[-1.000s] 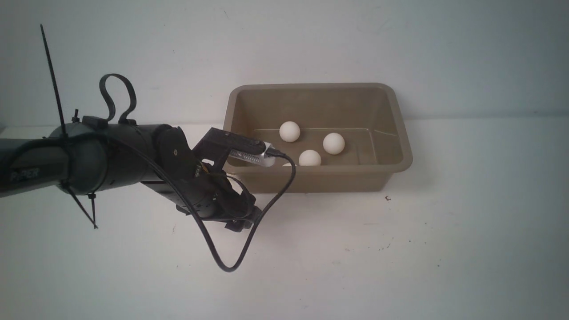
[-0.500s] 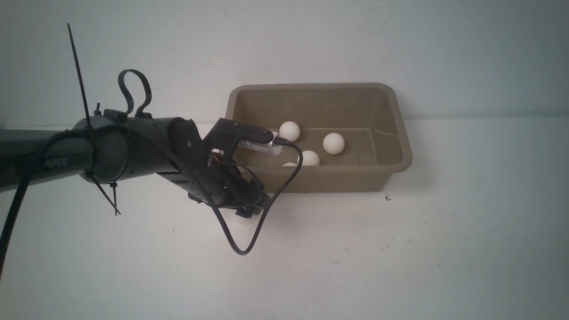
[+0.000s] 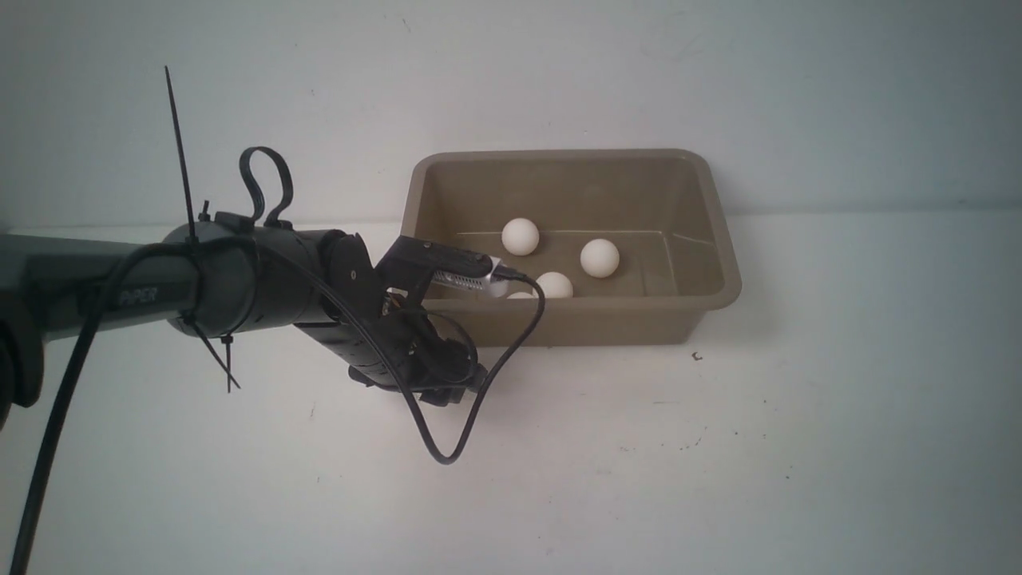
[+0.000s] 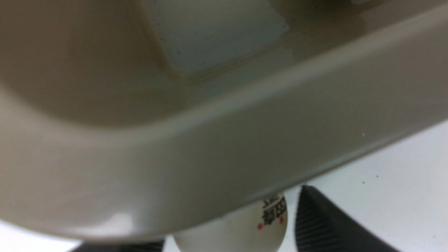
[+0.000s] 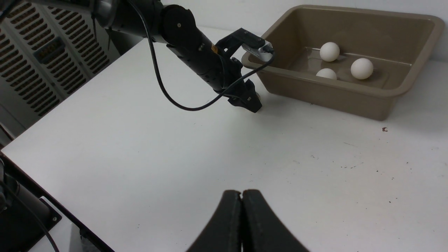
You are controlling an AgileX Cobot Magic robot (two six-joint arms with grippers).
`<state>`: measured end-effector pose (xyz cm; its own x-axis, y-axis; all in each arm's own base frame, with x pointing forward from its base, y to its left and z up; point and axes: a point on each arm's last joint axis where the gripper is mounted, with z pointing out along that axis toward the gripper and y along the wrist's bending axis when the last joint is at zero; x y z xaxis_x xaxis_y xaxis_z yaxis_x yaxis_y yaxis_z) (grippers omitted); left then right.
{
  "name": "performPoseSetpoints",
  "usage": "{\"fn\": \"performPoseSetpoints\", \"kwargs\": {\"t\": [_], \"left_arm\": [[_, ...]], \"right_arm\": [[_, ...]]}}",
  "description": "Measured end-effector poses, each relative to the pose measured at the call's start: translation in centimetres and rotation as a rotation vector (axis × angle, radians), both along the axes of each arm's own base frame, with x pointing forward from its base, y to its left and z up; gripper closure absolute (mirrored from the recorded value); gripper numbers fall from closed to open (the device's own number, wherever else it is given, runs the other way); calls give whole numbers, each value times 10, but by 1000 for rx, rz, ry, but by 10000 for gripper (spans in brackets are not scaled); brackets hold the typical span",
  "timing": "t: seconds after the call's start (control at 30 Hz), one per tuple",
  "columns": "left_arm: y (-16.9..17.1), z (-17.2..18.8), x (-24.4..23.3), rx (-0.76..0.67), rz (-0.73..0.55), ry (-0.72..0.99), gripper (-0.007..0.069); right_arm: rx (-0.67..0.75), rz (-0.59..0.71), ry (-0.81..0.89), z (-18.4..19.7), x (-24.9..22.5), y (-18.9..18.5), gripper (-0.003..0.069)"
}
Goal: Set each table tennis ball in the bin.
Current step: Use the left arm to clamp the table tennis ball closest to it, then use the left arm to put the table tennis ball into the box
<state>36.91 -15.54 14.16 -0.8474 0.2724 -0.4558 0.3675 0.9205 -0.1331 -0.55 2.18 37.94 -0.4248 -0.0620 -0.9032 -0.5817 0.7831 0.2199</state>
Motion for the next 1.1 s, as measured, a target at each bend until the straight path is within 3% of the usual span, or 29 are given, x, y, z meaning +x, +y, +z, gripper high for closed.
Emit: {"fn": "performPoseSetpoints", "kwargs": {"t": [0.2, 0.33, 0.43, 0.5, 0.67, 0.93, 1.1], "left_arm": [[0, 4, -8, 12, -26, 57, 272], [0, 27, -33, 31, -84, 56, 272], [-1, 66, -58, -3, -103, -60, 272], [-5, 104, -66, -63, -106, -231, 272], [-13, 147, -38, -113, -93, -409, 272], [-35, 101, 33, -41, -115, -261, 272], [-46, 78, 53, -5, -154, -192, 272]], "right_arm": [[-1, 3, -4, 0, 0, 0, 671], [-7, 6, -11, 0, 0, 0, 672], [-6, 6, -19, 1, 0, 0, 672], [0, 4, -31, 2, 1, 0, 672], [4, 2, -37, 3, 1, 0, 672], [4, 2, -37, 3, 1, 0, 672], [4, 2, -37, 3, 1, 0, 671]]}}
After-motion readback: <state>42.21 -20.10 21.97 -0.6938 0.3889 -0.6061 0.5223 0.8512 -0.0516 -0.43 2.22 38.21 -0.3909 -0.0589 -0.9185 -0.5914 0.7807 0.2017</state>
